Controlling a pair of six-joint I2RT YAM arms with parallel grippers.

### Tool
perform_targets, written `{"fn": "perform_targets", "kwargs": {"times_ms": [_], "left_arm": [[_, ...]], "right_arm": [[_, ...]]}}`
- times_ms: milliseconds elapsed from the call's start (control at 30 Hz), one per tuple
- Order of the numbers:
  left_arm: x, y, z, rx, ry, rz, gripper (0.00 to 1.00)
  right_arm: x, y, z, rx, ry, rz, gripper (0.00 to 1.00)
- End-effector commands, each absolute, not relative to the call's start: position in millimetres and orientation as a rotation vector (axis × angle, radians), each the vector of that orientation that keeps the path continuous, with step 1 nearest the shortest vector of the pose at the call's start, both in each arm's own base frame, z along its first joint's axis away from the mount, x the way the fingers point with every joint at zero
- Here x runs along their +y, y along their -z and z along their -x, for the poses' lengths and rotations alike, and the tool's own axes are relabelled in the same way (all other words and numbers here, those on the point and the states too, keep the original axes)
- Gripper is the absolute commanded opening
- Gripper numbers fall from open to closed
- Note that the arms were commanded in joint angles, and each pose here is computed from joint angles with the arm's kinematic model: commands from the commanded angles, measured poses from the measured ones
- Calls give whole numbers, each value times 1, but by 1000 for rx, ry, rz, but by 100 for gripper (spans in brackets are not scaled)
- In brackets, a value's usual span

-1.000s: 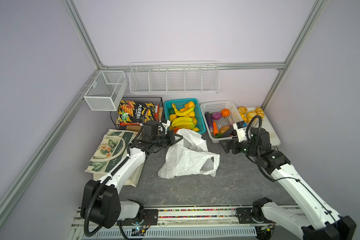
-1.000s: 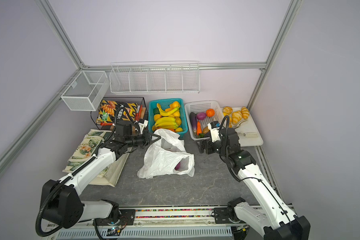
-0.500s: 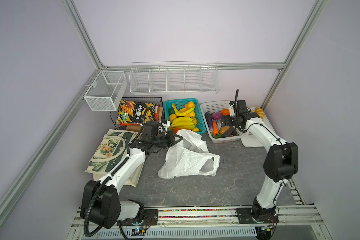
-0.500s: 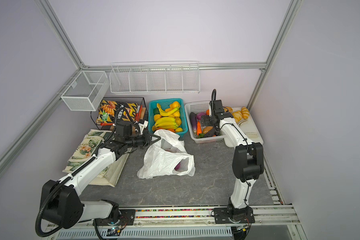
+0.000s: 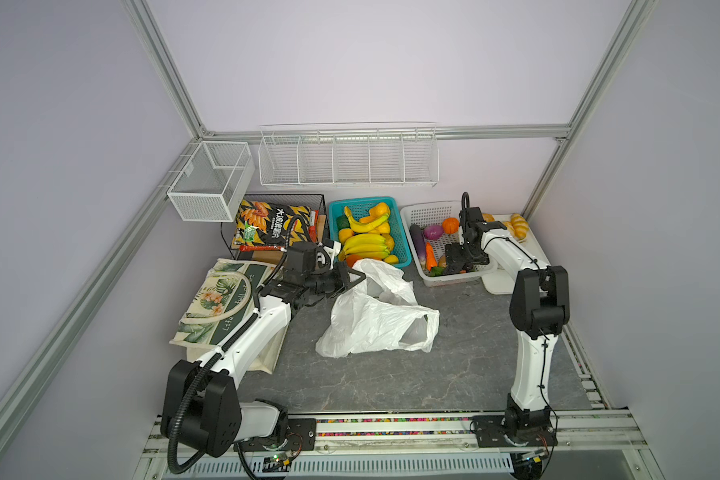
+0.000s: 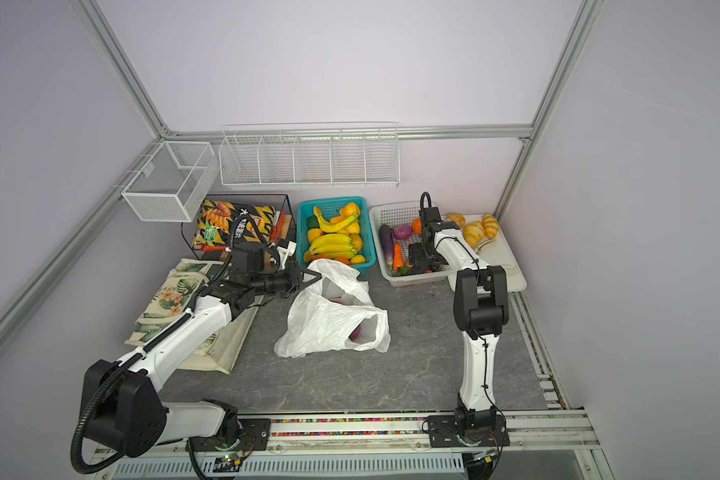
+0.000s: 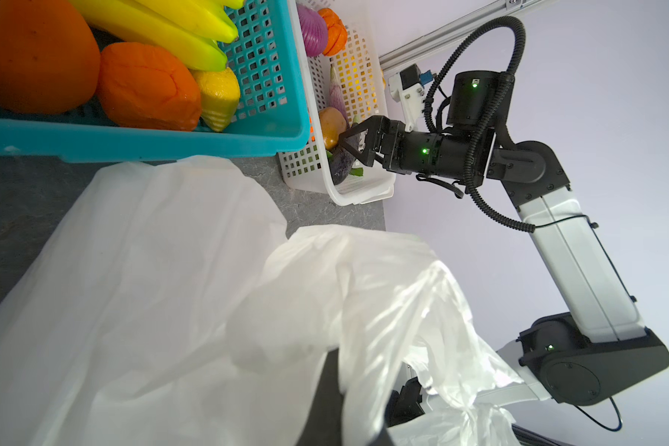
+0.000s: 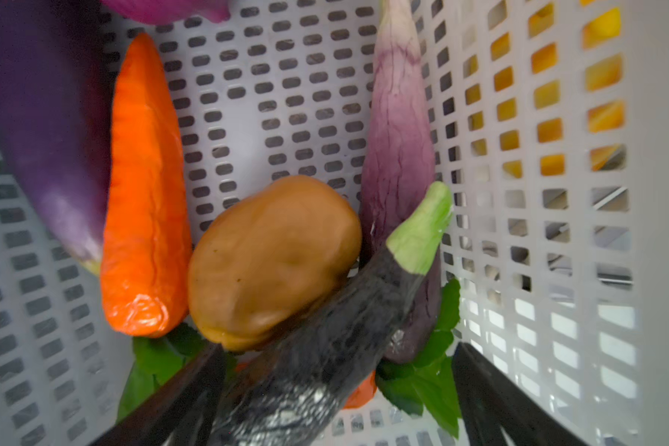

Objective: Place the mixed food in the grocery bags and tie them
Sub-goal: 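Reach the right gripper back into the white vegetable basket, then grasp the dark eggplant by its green stem with the right gripper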

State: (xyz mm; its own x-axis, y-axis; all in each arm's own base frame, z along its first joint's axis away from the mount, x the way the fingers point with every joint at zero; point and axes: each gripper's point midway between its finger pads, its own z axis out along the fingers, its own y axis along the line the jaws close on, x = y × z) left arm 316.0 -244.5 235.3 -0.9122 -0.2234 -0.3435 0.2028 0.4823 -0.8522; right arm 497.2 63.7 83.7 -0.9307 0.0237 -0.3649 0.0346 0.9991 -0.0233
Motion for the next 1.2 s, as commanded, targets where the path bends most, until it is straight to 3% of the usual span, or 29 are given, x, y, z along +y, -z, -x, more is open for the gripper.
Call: {"fn": "perform_targets", "kwargs": {"times_ms": [0, 67, 133, 333, 767, 1033, 1167], "left_arm": [[-243, -237, -317, 2315, 1404, 9, 0], [-243, -237, -316, 2314, 1405, 6, 0], [-243, -236, -316, 2316, 1403, 5, 0], [-243, -235, -315, 2318, 1402, 5, 0], [-243, -233, -315, 2321, 1401, 9, 0], [-242, -233, -315, 2316, 1404, 9, 0], [-242, -234, -314, 2313, 1403, 4, 0]], "right_arm": [[74, -77, -500, 2792, -53, -113, 96], [81, -73, -505, 2788, -121, -128, 99], [85, -72, -510, 2772, -189, -152, 96], [85, -74, -529, 2701, -281, -222, 67], [81, -103, -542, 2602, -352, -231, 26], [82, -83, -538, 2643, -346, -261, 49], [86, -71, -538, 2669, -345, -255, 52]]}}
